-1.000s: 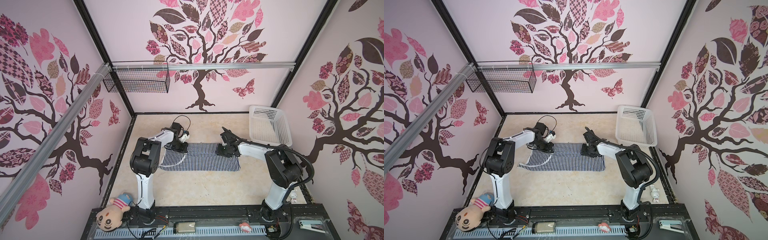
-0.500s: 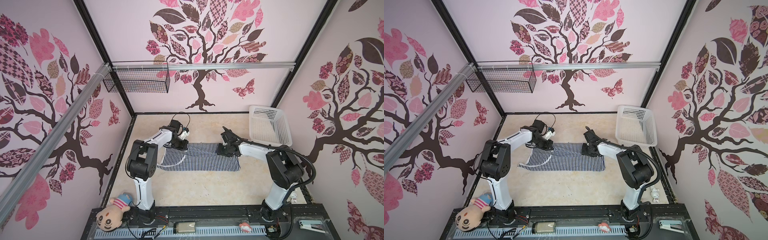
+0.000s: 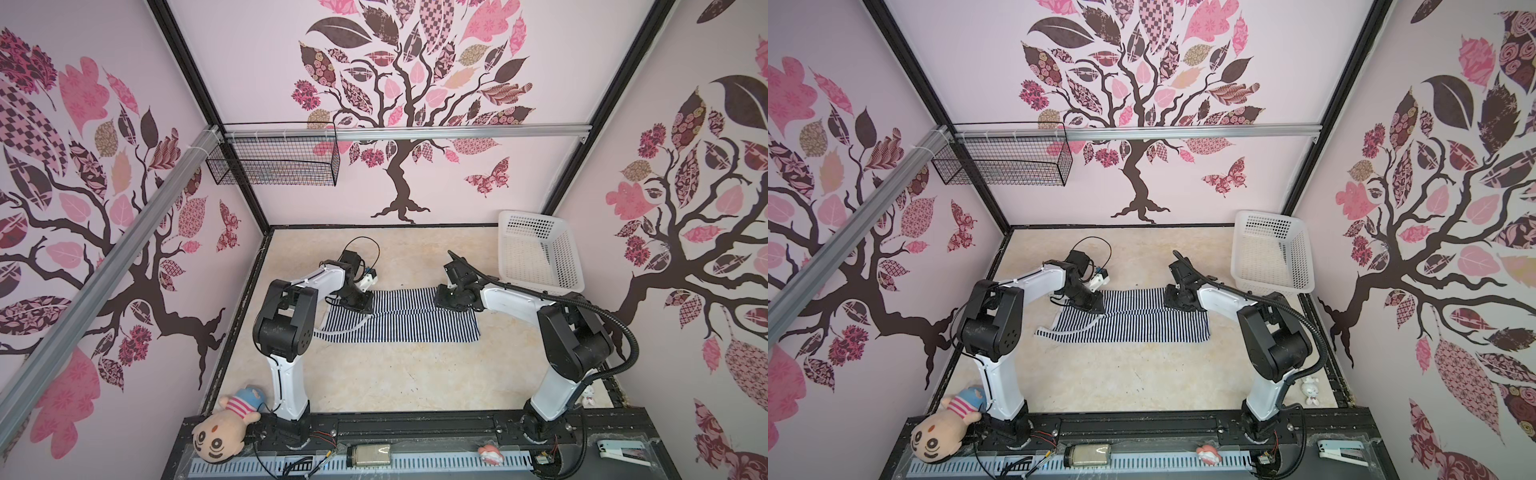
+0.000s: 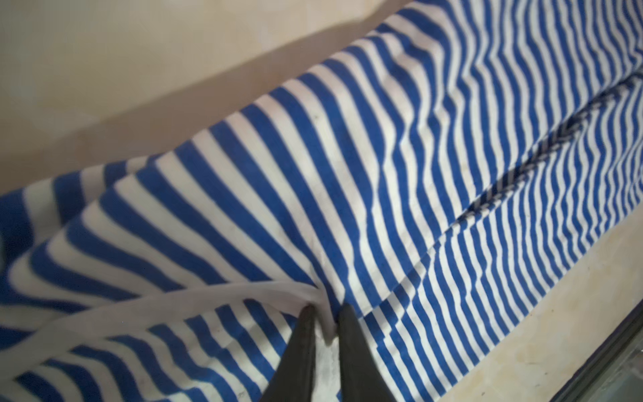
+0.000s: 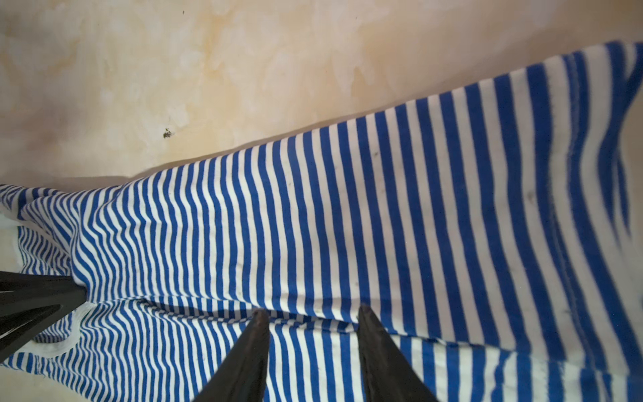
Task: Fold and stack the tank tops
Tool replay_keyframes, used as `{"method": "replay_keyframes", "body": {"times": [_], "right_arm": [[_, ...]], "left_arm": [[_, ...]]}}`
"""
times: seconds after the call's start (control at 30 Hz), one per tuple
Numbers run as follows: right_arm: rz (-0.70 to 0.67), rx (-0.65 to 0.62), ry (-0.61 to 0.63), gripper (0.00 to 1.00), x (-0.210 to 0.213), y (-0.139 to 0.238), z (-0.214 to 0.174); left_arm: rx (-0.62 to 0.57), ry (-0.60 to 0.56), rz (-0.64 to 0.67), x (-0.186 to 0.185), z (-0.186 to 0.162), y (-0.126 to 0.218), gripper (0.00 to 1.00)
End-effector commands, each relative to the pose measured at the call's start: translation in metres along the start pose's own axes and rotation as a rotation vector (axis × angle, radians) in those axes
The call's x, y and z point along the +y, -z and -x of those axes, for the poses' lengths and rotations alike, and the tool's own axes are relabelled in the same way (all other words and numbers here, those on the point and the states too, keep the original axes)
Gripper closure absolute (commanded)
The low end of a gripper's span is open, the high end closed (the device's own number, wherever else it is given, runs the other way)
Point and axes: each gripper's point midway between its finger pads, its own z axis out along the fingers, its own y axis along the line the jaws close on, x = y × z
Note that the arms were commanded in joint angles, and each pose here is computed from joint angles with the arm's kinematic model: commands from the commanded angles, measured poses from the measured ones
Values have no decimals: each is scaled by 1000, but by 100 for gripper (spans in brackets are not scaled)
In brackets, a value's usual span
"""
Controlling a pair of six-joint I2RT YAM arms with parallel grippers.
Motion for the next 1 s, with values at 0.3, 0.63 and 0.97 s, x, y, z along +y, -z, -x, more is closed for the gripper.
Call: {"method": "replay_keyframes", "body": {"times": [0.3, 0.63, 0.97], "right_arm": [[-66, -21, -32, 53, -35, 3, 20], [-89, -52, -57, 53, -48, -3, 51], [-110, -31, -53, 53, -54, -15, 54]], "left_arm": [[-128, -43, 84, 5, 22, 49, 63], [-172, 112, 140, 90, 42, 65, 61], [-144, 137, 169, 111, 49, 41, 61]]}}
